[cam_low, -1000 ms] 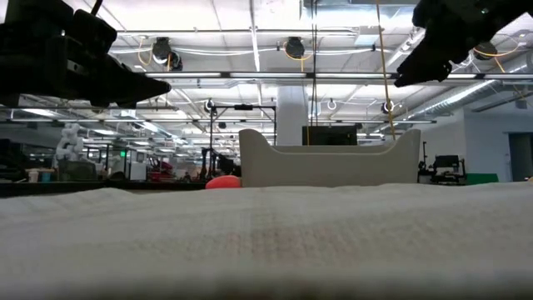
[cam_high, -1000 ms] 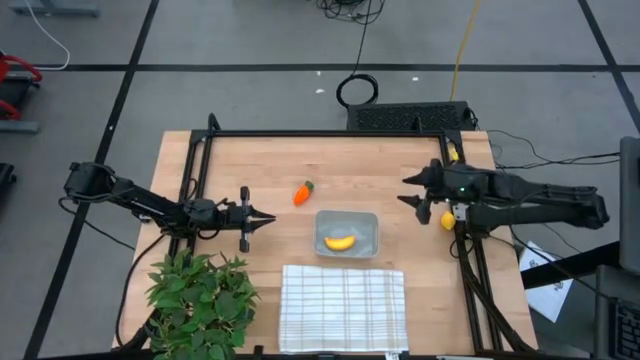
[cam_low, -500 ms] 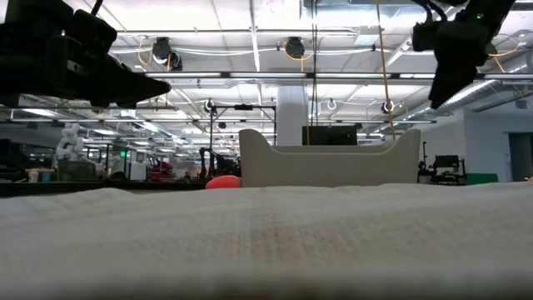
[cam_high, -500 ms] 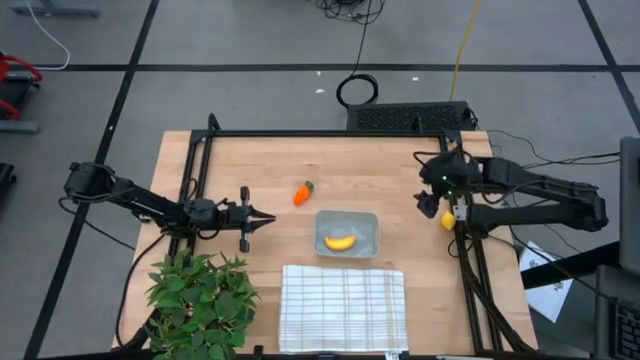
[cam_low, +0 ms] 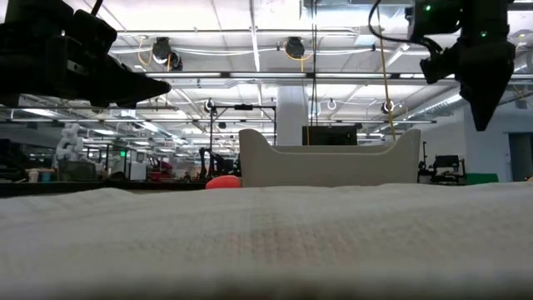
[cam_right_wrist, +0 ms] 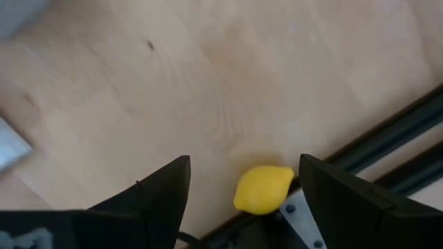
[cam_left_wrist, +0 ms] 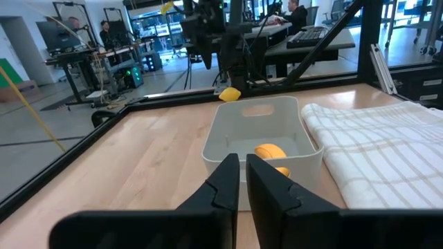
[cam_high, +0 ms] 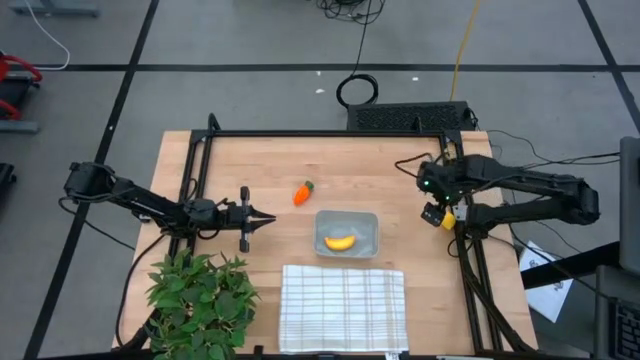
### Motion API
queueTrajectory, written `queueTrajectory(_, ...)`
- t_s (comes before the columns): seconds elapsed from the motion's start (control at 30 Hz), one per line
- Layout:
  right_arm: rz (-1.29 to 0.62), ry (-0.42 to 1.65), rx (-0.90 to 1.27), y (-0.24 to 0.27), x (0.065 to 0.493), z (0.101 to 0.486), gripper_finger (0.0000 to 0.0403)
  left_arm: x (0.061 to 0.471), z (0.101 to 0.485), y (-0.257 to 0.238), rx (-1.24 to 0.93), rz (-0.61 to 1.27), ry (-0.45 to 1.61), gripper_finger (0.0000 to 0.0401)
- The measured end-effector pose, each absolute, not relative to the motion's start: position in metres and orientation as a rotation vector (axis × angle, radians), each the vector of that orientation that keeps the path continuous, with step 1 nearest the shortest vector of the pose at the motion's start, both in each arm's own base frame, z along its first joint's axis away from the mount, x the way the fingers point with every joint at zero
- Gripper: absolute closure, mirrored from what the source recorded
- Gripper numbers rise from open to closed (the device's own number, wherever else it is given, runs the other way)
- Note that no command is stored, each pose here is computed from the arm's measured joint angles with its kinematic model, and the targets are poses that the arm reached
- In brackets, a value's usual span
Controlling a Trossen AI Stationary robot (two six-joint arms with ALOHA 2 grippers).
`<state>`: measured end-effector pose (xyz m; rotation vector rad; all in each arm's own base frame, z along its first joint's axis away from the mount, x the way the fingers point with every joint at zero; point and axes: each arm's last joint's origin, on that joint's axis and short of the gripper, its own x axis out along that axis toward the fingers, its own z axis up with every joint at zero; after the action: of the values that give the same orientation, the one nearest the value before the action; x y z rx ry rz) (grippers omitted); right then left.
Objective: Pick and placing Produce into tupperware
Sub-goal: Put the lemon into the gray bin
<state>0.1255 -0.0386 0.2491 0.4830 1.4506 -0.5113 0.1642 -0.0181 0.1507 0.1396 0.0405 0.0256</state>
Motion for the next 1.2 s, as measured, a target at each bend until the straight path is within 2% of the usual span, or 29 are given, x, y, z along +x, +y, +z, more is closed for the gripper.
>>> queueTrajectory(0.43, -0.497, 1.730, 0.458, -0.044, 0.143, 0.227, 0.0049, 0.164, 0.150, -0.018, 0.133, 0.025, 0.047, 0.0368)
queueTrajectory(0.73, -0.502, 1.859, 0.453, -0.044, 0.143, 0.221, 0.0044, 0.164, 0.147, -0.018, 0.138, 0.023, 0.076, 0.0368)
queueTrajectory(1.2, -0.558, 1.910, 0.456, -0.043, 0.137, 0.201, 0.0044, 0.164, 0.146, -0.018, 0.144, 0.022, 0.091, 0.0368)
